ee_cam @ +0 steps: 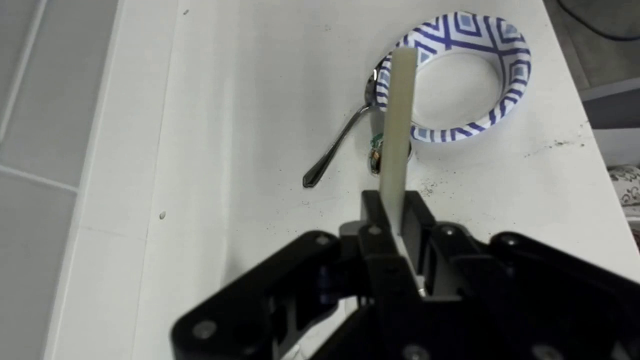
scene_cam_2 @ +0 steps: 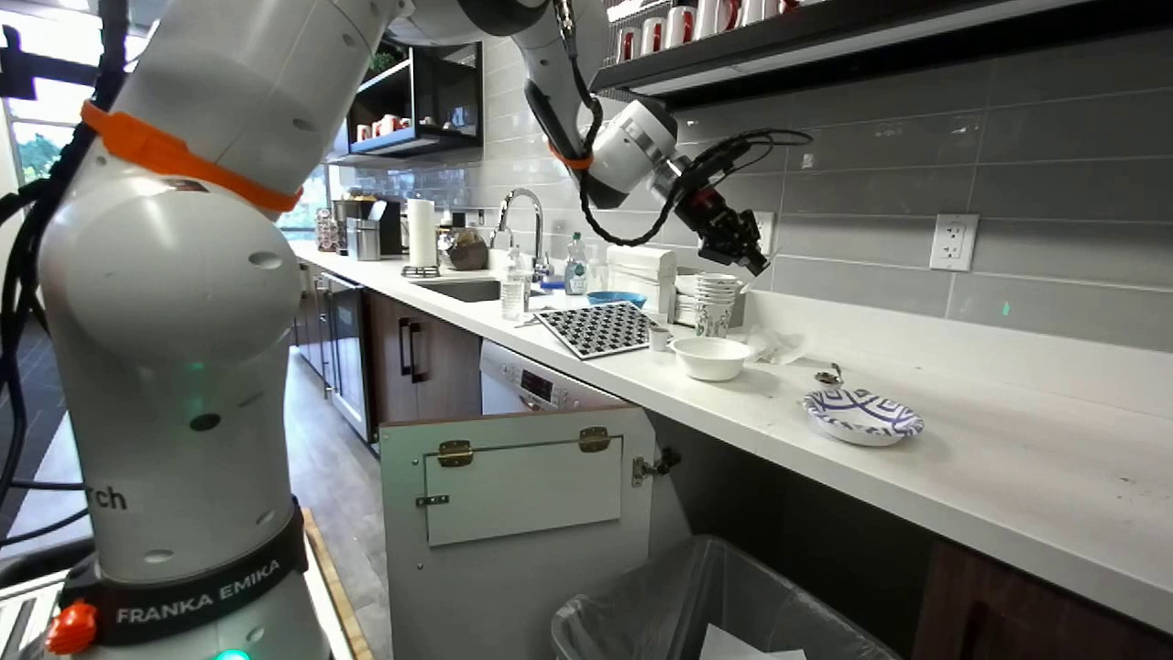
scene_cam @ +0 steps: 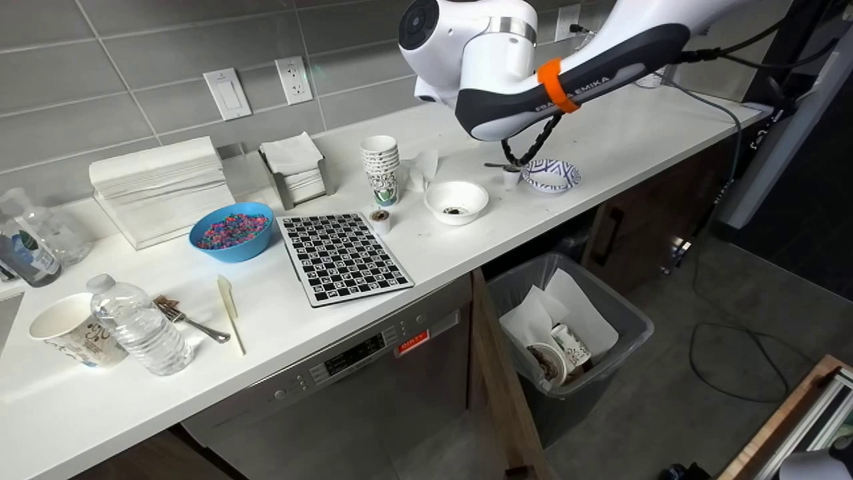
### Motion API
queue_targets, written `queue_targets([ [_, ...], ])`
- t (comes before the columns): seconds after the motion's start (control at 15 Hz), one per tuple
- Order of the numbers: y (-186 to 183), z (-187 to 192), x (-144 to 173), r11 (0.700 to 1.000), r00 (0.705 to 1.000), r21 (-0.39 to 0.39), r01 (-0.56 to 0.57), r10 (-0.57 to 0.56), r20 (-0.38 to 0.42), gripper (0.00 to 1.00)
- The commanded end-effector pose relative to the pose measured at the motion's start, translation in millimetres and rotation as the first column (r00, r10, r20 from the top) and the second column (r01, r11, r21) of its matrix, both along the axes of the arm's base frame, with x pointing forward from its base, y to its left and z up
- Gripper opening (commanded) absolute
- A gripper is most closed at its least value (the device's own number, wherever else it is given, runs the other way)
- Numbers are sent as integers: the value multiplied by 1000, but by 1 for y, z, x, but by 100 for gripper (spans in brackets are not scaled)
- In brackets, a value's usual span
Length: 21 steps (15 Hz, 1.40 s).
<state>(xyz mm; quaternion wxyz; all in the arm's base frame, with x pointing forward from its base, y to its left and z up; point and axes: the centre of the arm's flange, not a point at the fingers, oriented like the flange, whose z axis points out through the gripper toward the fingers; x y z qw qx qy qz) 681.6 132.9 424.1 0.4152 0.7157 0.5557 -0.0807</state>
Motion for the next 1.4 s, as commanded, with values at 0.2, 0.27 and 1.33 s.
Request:
queue_targets([
  [0.2, -30, -11, -21, 969, 966, 186, 164, -196, 169, 4],
  [0.27, -35, -15, -23, 964, 955, 198, 177, -217, 204, 4],
  [1.33, -85, -20, -20, 804, 846, 526, 277, -464, 262, 4],
])
